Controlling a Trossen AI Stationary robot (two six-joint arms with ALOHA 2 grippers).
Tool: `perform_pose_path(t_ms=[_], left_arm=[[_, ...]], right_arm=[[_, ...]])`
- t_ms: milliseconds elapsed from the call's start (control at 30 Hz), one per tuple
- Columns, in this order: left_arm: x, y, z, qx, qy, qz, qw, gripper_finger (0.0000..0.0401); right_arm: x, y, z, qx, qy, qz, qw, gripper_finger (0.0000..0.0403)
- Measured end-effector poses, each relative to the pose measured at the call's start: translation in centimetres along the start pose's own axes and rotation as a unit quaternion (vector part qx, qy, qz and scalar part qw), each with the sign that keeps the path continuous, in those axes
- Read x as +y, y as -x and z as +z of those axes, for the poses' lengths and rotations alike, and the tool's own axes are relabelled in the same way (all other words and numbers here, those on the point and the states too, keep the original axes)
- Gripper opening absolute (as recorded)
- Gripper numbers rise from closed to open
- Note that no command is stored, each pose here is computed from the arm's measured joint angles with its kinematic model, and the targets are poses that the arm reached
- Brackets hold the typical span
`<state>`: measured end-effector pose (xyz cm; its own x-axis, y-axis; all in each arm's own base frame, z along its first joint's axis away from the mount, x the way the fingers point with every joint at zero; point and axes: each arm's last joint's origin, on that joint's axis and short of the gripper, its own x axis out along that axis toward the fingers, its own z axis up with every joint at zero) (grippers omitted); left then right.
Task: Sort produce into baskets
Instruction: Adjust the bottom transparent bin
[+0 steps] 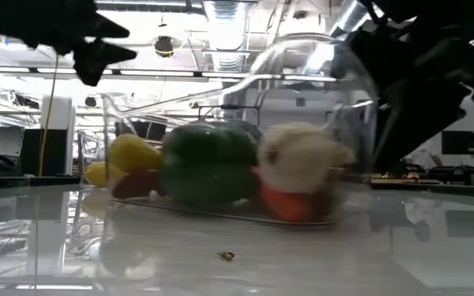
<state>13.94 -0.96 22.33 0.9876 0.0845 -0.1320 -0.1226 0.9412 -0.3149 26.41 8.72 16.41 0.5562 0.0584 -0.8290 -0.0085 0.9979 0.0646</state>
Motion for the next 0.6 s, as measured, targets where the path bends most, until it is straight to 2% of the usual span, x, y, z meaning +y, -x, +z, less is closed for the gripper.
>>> perform_pose_path(t_ms=[100,333,600], left_arm=[[-1.1,-1.3,1.1,0.056,-0.017,0.012,0.998,0.0174],[-4.1,-4.6,1.4,0.169,-0.01,0.008,0.986,0.0174],[-8.8,-7.8,1.4,0.225,-0.05,0.056,0.971,0.0174]], right_arm=[[0.3,-1.1,0.4,-0.022,-0.002,0.009,1.0,0.0279],[1.1,-3.2,1.8,-0.04,0.042,0.016,0.998,0.0279],[2.6,-5.5,4.8,-0.07,0.113,0.031,0.991,0.0279]])
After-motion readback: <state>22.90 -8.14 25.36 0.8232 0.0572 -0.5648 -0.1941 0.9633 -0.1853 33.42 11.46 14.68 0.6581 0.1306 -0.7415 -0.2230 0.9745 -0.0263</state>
